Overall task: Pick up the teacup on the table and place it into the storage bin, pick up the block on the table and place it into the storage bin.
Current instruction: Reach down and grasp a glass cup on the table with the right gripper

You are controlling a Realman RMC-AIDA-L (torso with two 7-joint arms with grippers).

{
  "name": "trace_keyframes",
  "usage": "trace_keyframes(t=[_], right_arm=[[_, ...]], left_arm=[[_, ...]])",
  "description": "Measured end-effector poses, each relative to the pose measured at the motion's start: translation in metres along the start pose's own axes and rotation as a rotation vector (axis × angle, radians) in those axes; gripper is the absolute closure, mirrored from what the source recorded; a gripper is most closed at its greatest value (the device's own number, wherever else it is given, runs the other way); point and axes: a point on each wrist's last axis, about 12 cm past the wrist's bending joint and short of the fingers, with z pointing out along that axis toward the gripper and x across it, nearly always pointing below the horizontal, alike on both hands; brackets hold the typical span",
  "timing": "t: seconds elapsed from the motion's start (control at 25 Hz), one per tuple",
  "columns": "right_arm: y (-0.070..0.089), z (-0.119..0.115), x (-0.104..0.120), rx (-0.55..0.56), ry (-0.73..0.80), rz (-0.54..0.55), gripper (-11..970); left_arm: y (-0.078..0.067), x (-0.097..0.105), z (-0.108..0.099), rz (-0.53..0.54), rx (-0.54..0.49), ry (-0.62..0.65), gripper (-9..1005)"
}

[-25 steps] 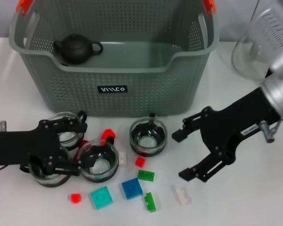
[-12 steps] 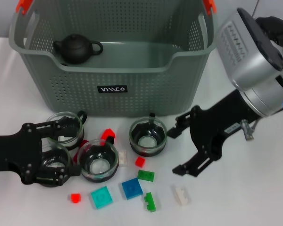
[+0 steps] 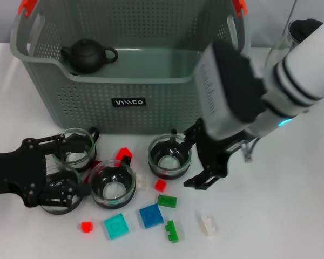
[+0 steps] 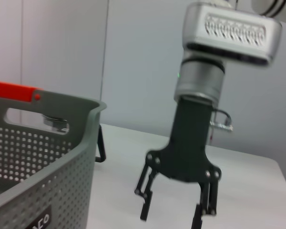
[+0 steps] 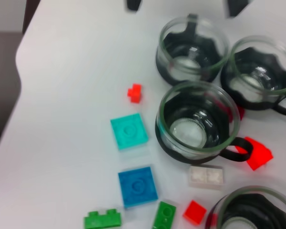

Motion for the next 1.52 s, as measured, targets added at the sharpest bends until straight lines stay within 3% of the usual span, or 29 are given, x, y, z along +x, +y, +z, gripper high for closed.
trace_keyframes(t=[0.24,0.76,1.0,1.52], right_arm=[[0.003,0.021,-0.013,0.033,0.044,-0.047,170],[-0.002,0.038,-0.010,0.068,0.098,-0.039,174],[0.002,0.050,-0.013,0.090,0.118,-0.091,173],[0.002,0.057,-0.015,0.110,0.122,-0.109,172]], left_arm=[[0.000,0.001,-0.002,-0.005,-0.014,-0.004,95],[-0.001,0.003,0.000,-0.007,-0.020,-0.006,96],[-0.001,0.005,0.000,-0.012,-0.031,-0.003,96],[-0.002,0.007,-0.001,-0.018,-0.042,0.000,96]])
